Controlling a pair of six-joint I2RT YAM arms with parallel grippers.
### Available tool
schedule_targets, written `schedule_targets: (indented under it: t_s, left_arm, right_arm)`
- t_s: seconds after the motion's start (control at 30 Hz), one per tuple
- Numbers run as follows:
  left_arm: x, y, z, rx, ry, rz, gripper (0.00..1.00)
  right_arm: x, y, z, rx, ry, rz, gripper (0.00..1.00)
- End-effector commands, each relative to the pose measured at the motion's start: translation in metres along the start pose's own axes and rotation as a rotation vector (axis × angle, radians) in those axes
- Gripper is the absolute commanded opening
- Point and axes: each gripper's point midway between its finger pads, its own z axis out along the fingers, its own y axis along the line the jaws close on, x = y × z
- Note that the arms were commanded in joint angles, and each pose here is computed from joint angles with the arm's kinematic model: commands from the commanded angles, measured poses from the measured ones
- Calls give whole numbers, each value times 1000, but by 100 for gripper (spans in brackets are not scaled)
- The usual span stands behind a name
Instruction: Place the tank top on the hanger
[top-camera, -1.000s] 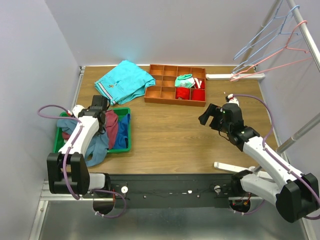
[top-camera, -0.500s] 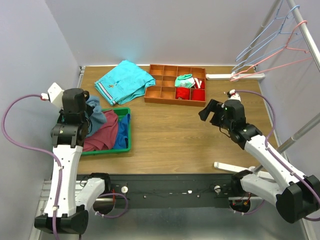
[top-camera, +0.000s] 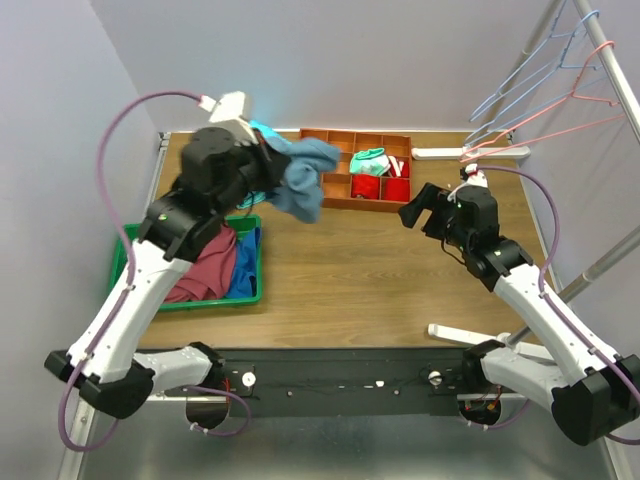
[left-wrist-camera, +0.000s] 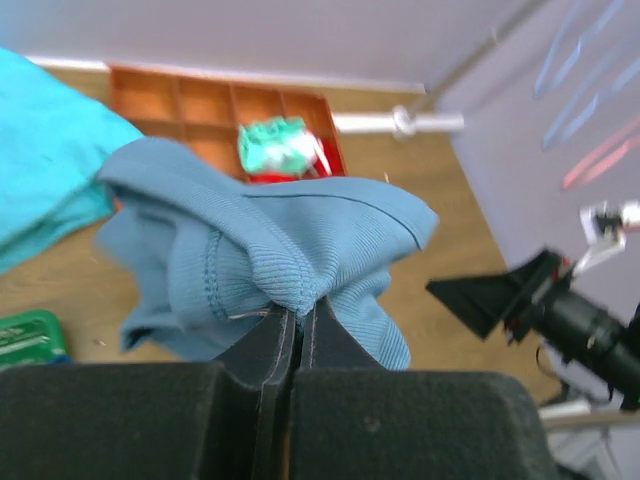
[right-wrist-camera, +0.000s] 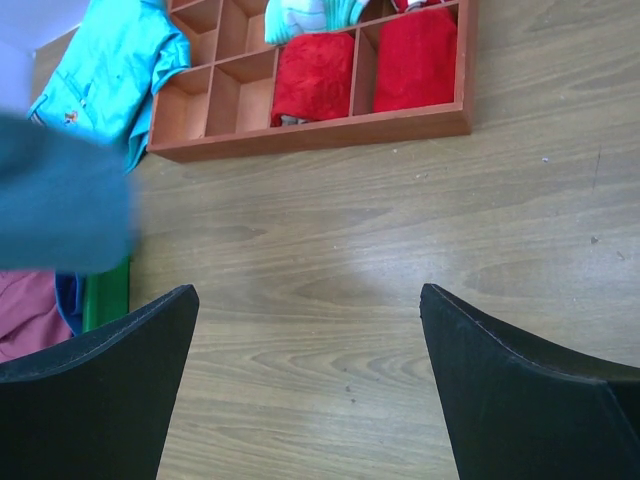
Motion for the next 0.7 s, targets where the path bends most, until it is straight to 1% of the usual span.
schedule_targets:
  t_s: [0.0, 0.03, 0.07, 0.1, 0.13, 0.17, 0.2, 0.23, 0.3, 0.33, 0.37, 0.4, 0.47, 0.5, 0.53, 0.57, 0.6, 0.63, 0.67]
  left_arm:
    - [89, -16, 18, 63, 217, 92, 0]
    - [117, -25, 16, 95, 284, 114, 0]
    - [141, -22, 16, 92, 340, 129, 0]
    - [186, -11, 14, 91, 445, 151, 0]
    - [213, -8, 10, 102, 510, 167, 2]
    - [240, -7, 4, 116, 578, 185, 21]
    - [276, 11, -3, 81, 665, 200, 24]
    - [292, 17, -7, 63, 702, 196, 25]
    - [318, 29, -14, 42, 742, 179, 61]
    - [315, 29, -16, 43, 722, 158, 74]
    - [314, 28, -16, 32, 703, 120, 78]
    - [310, 32, -12, 4, 670, 105, 80]
    - [297, 45, -8, -97, 604, 66, 89]
    - [291, 50, -7, -127, 586, 49, 89]
    - [288, 55, -6, -167, 569, 32, 90]
    - [282, 63, -5, -208, 538, 19, 89]
    - [283, 71, -7, -248, 535, -9, 89]
    - [279, 81, -6, -287, 519, -27, 88]
    - [278, 88, -6, -318, 512, -42, 81]
  right_arm:
    - [4, -10, -7, 42, 14, -18, 100]
    - [5, -12, -8, 46, 13, -17, 100]
    - [9, -14, -8, 51, 20, -17, 100]
    - [13, -18, -8, 66, 25, -17, 100]
    - [20, -23, -8, 76, 38, -18, 100]
    - [23, -25, -8, 77, 45, -23, 100]
    - [27, -25, -7, 70, 55, -30, 100]
    - [30, -25, -5, 61, 61, -32, 100]
    - [40, -25, 1, 45, 94, -45, 100]
    - [42, -18, 5, 5, 105, -45, 100]
    - [50, -18, 14, 1, 139, -48, 99]
    - [55, -17, 20, 1, 158, -44, 98]
    - [71, 4, 26, -71, 214, -62, 97]
    - [82, 10, 34, -66, 244, -78, 96]
    - [84, 14, 38, -44, 231, -101, 96]
    - [101, 32, 36, -73, 256, -145, 96]
    - [109, 41, 41, -67, 268, -162, 96]
    - [114, 44, 44, -46, 262, -180, 96]
    - [127, 57, 41, -67, 282, -206, 95]
